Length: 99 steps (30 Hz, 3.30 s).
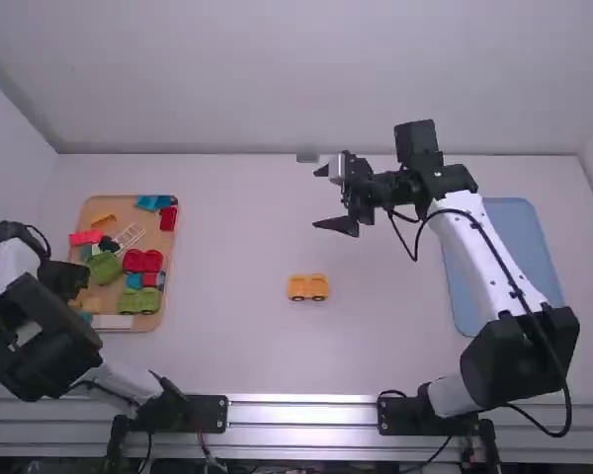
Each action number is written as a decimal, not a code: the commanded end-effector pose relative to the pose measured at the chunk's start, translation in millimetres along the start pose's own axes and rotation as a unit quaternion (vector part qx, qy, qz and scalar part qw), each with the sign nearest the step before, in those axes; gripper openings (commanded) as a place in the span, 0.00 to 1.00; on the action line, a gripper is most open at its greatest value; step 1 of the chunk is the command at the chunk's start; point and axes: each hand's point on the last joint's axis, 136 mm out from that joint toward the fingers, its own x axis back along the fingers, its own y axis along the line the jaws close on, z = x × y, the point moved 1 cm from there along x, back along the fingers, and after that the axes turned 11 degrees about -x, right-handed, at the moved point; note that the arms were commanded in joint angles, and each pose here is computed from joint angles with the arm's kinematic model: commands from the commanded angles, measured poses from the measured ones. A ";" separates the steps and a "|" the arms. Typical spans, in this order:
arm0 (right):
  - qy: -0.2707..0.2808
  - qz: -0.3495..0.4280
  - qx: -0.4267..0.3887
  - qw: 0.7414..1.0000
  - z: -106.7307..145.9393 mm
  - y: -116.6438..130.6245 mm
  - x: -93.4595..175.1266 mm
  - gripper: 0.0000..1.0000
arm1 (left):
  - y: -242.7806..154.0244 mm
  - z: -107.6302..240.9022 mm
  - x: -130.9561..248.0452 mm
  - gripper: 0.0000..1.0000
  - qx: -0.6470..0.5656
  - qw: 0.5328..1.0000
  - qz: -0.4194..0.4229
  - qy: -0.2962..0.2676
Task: Assemble lego blocks to make yellow taxi
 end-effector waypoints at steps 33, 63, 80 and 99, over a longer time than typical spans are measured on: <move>-0.009 0.007 0.022 1.000 -17.0 1.7 6.7 0.99 | -20.1 -12.3 -76.1 0.56 0.005 1.000 0.010 0.022; -0.003 0.014 0.020 1.000 -15.1 -0.8 6.9 0.99 | -25.2 -10.6 -81.1 0.28 -0.039 0.999 0.017 0.010; 0.000 0.013 0.015 1.000 -13.5 0.1 6.8 0.99 | -89.0 61.8 22.1 0.02 0.010 0.999 0.034 -0.026; 0.003 0.009 0.009 1.000 -11.7 2.6 6.6 0.99 | -173.0 250.4 15.0 0.02 0.034 0.994 0.081 0.064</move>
